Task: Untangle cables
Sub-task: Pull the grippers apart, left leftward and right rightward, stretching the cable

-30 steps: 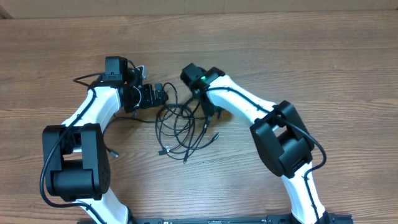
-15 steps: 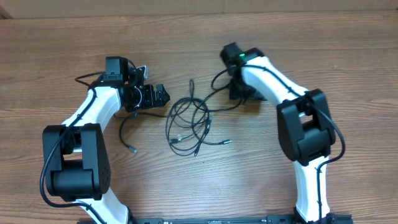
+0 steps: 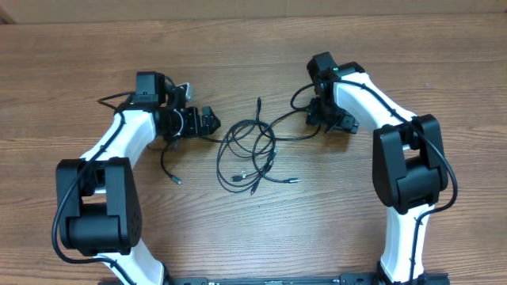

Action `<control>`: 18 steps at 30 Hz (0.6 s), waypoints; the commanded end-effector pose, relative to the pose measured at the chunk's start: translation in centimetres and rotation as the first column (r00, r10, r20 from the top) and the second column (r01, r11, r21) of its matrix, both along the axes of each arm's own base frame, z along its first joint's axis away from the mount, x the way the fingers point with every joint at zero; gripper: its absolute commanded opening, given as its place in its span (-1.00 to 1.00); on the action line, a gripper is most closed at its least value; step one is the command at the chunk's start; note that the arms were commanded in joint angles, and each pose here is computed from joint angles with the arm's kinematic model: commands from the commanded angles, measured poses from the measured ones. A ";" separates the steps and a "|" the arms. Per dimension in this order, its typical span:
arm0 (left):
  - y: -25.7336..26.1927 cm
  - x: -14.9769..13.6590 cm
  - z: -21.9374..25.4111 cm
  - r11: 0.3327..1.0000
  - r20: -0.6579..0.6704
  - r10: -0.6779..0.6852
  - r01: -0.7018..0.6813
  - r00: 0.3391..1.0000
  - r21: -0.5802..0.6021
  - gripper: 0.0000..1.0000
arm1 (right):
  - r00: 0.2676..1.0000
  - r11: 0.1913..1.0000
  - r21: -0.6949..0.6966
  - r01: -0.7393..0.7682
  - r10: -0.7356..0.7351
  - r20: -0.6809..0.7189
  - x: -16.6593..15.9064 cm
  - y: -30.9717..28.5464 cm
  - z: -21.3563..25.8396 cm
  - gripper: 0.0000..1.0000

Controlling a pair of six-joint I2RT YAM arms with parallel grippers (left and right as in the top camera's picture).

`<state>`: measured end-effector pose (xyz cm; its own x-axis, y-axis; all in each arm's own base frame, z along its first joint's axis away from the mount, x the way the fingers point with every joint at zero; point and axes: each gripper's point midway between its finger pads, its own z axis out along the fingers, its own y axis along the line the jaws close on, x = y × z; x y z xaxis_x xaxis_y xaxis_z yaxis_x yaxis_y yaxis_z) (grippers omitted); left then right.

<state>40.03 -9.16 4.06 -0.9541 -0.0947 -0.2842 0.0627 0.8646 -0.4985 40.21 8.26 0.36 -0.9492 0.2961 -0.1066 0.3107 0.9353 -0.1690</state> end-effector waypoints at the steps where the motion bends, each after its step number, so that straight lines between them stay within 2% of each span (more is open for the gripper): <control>1: -3.6 -0.1 0.4 0.995 0.026 -0.099 0.100 0.995 -0.021 1.00 | 0.977 1.000 -0.002 -0.001 0.001 -0.215 -5.1 -0.4 -6.4 0.72; 6: -4.9 -0.3 -1.2 0.975 0.029 -0.080 0.073 0.996 0.210 0.91 | 0.976 1.000 0.009 -0.008 0.010 -0.216 -5.3 0.1 -6.7 0.72; 12: -5.0 -0.3 -2.2 0.899 0.072 -0.083 0.043 0.994 0.435 0.70 | 0.976 1.000 0.008 -0.013 0.015 -0.216 -5.4 0.3 -6.7 0.74; 16: -5.7 -1.0 -4.5 0.842 0.035 -0.237 0.188 0.971 0.506 0.84 | 0.977 1.000 0.005 -0.014 0.015 -0.215 -5.4 0.2 -6.6 0.74; 18: -5.4 -1.4 -5.9 0.793 -0.002 -0.323 0.272 0.946 0.545 0.86 | 0.976 1.000 0.005 -0.014 0.015 -0.215 -5.4 0.2 -6.6 0.75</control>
